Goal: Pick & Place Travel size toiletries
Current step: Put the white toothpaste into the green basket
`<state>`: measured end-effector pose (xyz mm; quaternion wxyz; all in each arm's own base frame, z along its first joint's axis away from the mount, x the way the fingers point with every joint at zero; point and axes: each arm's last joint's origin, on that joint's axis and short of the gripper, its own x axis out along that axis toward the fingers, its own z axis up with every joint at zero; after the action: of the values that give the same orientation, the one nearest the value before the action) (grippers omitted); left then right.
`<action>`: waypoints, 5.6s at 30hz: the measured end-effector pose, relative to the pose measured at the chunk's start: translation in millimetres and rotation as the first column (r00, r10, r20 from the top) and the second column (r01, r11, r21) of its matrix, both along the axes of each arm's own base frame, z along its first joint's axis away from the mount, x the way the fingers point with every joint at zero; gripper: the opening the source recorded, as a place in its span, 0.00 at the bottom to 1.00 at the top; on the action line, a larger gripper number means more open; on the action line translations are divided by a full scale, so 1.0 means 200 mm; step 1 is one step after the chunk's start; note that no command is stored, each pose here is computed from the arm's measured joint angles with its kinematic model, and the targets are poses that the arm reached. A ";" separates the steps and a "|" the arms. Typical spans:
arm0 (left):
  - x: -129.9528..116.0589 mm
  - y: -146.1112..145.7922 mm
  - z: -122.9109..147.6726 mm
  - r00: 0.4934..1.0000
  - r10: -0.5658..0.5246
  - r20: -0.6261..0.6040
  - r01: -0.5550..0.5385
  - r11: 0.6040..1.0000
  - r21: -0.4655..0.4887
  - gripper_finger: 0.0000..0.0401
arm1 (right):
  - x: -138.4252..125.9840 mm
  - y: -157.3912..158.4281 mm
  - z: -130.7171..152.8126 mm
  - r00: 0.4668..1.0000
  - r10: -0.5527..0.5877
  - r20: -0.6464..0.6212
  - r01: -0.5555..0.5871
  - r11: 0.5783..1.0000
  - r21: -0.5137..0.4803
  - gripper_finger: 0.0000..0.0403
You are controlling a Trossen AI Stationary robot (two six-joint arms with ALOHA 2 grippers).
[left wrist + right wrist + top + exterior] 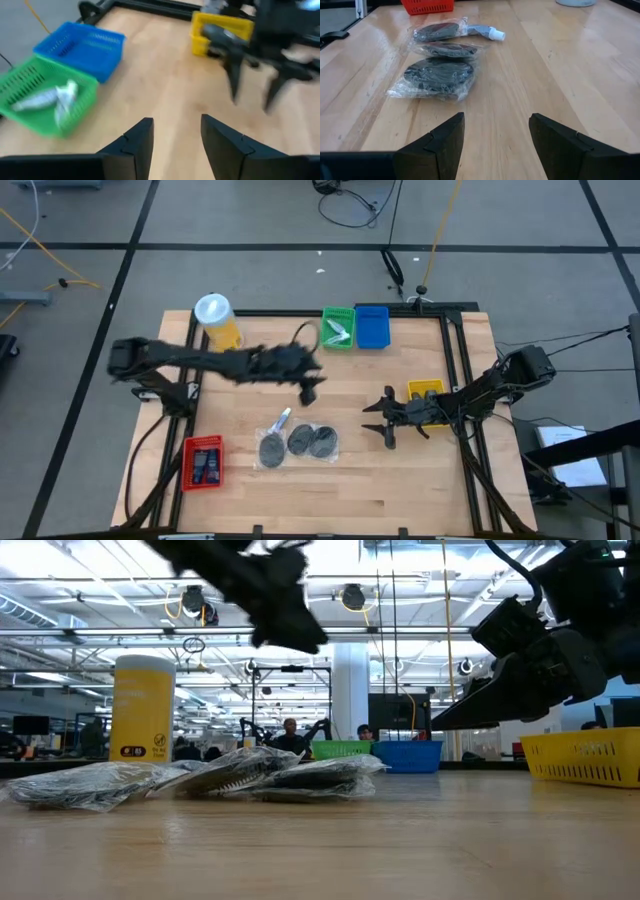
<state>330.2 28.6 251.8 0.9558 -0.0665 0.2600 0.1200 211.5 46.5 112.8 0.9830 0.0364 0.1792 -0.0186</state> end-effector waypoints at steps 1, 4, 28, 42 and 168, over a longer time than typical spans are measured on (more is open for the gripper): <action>-0.05 -0.05 -0.02 1.000 -0.007 0.016 0.007 1.000 -0.008 0.39 | 0.00 0.00 0.00 1.000 0.000 0.000 0.000 1.000 0.000 0.53; -0.18 -0.17 -0.10 0.997 -0.033 0.074 0.034 0.999 -0.018 0.38 | 0.00 0.00 0.00 1.000 0.000 0.001 0.000 1.000 -0.001 0.53; -0.53 -0.53 -0.55 0.999 -0.011 0.031 0.014 0.994 -0.113 0.34 | 0.01 0.00 0.04 0.997 0.001 0.080 -0.003 1.000 0.016 0.53; -0.53 -0.55 -0.54 0.998 0.002 0.058 0.003 0.996 -0.091 0.33 | 0.01 0.00 0.04 0.997 0.001 0.079 -0.003 1.000 0.015 0.53; 0.24 0.18 -0.15 0.982 0.094 0.164 -0.094 0.996 -0.006 0.11 | 0.11 0.29 0.10 0.985 0.058 -0.163 -0.071 0.994 -0.077 0.53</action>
<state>378.8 63.8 221.7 0.9673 -0.0874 0.1769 0.1595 233.1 104.1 132.7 0.9661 -0.0118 0.2579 0.0030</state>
